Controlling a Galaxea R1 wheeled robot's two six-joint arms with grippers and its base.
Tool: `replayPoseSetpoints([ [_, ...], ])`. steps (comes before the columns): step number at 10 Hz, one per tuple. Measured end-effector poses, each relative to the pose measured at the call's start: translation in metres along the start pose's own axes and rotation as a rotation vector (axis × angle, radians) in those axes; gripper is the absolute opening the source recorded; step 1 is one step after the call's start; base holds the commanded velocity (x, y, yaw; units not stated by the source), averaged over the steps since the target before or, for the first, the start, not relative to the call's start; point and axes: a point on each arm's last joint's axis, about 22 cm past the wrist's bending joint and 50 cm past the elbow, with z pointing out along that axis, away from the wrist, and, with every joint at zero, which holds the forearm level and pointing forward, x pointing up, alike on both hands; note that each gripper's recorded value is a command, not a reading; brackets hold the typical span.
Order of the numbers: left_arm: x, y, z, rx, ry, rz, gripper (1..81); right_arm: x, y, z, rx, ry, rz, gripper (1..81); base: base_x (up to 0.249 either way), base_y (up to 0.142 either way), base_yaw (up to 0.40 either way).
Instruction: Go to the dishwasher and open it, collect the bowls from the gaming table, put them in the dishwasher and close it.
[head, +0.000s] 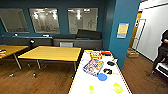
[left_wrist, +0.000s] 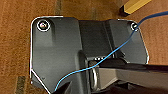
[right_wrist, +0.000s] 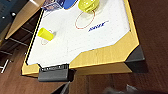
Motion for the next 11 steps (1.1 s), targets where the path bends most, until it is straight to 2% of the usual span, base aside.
replayPoseSetpoints([
  [2,0.000,0.000,0.000,0.000,0.000,0.000,81.1,0.037,-0.005,-0.002,-0.013,0.015,-0.014,81.1,0.000,0.000,0.000],
  [3,0.000,0.000,0.000,0.001,0.000,0.000,81.1,0.054,-0.010,-0.001,-0.015,0.023,-0.005,81.1,0.000,0.000,0.000],
  [4,0.000,0.000,0.000,0.001,-0.001,0.000,81.1,0.069,-0.013,0.000,-0.019,0.027,0.022,81.1,0.000,0.000,0.000],
  [6,0.000,0.000,0.000,0.000,0.000,-0.001,81.1,0.094,-0.002,0.002,-0.059,0.036,0.146,81.1,0.000,0.000,0.000],
  [7,0.000,0.000,0.000,0.000,0.000,-0.001,81.1,0.114,-0.001,0.006,-0.066,0.057,0.182,81.1,0.000,0.000,0.000],
  [9,0.000,-0.001,0.000,0.001,0.000,-0.001,81.1,0.151,-0.002,0.009,-0.078,0.096,0.197,81.1,0.000,0.000,0.000],
  [11,0.006,-0.001,0.001,0.001,0.004,0.001,81.1,0.181,-0.011,0.016,-0.080,0.114,0.184,81.1,0.000,0.000,0.000],
])
